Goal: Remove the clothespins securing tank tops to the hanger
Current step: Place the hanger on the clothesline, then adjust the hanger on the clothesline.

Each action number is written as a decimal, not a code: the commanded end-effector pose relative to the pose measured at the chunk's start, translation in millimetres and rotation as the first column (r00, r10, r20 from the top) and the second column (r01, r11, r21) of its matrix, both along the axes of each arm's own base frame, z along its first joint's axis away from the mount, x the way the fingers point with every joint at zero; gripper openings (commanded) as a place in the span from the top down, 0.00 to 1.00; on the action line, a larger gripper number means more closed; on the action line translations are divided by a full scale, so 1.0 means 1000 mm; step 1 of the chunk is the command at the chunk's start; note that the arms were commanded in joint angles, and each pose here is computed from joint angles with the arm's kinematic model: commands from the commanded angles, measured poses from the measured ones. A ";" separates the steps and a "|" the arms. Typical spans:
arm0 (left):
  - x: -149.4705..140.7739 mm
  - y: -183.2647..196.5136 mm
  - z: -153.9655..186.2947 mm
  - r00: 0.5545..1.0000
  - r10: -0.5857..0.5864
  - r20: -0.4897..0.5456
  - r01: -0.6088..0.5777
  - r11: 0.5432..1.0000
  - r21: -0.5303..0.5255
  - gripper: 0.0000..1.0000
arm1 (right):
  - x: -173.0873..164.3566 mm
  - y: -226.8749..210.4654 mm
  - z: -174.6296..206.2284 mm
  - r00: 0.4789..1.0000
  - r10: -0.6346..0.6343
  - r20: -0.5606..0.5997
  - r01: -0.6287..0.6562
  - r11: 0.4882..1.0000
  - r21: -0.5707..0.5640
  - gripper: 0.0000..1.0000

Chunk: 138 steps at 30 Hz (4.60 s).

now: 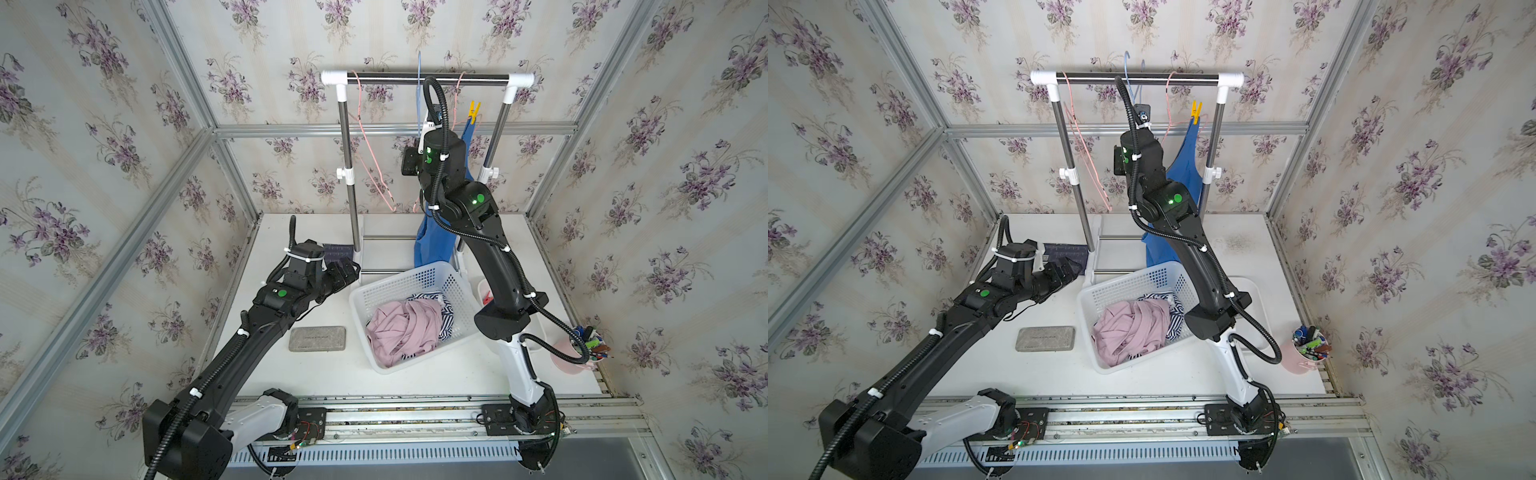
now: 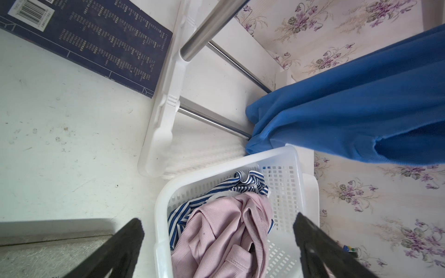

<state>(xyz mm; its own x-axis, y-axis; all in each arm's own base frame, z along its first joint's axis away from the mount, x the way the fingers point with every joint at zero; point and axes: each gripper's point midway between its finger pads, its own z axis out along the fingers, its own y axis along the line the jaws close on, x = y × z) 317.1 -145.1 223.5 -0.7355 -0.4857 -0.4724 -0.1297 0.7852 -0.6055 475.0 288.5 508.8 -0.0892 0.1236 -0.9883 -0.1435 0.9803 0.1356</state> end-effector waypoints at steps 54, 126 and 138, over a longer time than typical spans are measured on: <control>-0.058 -0.071 0.126 0.741 -0.319 0.591 0.242 0.948 0.209 0.01 | -0.143 -0.097 0.079 0.999 0.036 -0.003 -0.036 0.992 -0.118 0.12; -0.107 -0.120 0.226 0.492 -0.490 0.719 0.316 0.871 0.376 0.01 | -0.144 -0.185 -0.049 0.987 0.140 0.073 -0.149 0.980 0.132 0.01; -0.126 -0.175 0.247 0.371 -0.575 0.729 0.433 0.802 0.412 0.01 | -0.141 -0.164 -0.055 0.966 0.244 0.085 -0.256 0.950 0.178 0.01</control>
